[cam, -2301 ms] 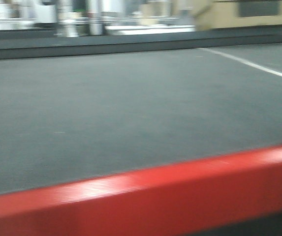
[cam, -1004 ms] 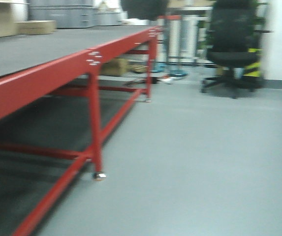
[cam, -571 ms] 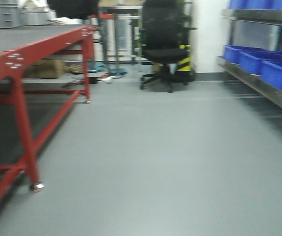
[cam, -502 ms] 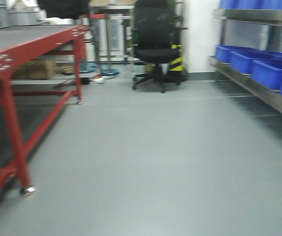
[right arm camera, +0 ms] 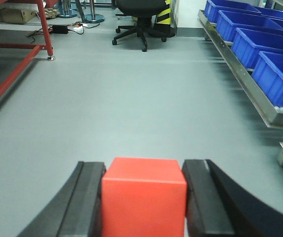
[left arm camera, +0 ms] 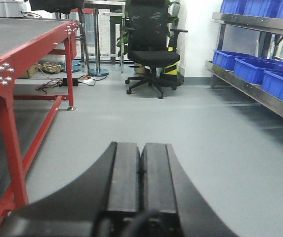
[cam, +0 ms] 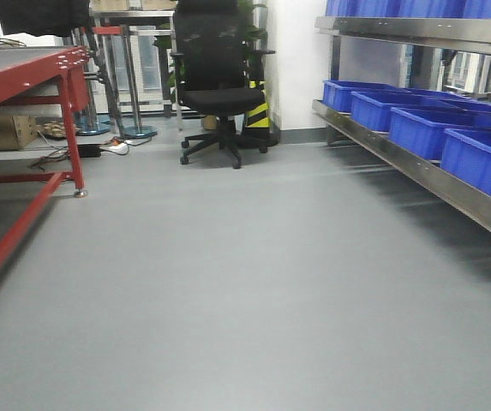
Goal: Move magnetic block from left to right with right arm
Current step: 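Drive the base away from the table holding the cube in the right gripper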
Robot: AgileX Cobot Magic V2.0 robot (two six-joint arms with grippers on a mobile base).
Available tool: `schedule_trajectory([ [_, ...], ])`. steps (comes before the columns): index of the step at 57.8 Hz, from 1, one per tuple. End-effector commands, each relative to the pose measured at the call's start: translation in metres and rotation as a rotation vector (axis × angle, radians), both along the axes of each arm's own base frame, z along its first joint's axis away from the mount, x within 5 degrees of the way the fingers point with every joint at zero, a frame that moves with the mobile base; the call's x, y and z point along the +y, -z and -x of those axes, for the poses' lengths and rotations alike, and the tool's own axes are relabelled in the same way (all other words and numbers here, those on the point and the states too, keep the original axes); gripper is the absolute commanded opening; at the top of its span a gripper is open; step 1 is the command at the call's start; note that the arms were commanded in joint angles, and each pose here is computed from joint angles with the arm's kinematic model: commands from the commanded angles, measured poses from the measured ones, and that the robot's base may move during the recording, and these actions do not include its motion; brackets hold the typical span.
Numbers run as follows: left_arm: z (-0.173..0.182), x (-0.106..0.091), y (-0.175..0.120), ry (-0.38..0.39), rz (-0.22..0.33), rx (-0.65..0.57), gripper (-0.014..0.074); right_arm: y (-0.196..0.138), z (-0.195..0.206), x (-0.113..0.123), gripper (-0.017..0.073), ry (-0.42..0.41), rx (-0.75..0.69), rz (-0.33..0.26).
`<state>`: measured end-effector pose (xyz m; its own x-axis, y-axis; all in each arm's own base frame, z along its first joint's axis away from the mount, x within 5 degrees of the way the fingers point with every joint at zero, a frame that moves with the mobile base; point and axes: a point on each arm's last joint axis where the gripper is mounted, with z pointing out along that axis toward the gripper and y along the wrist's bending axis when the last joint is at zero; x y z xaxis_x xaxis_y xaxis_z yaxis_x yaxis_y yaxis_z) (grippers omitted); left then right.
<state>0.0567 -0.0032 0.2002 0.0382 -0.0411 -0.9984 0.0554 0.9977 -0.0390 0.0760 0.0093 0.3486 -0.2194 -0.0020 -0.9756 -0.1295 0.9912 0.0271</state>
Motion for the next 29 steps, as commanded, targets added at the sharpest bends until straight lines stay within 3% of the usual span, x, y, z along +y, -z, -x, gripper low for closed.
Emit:
schedule_trajectory([
  [1, 0.0013, 0.0008, -0.0066, -0.006, 0.016, -0.089, -0.0126, -0.0160, -0.0011, 0.0005, 0.0195, -0.007, -0.108, 0.006],
  [29, 0.0013, 0.0008, -0.0066, -0.006, 0.016, -0.089, -0.0126, -0.0160, -0.0011, 0.0005, 0.0195, -0.007, -0.108, 0.006],
])
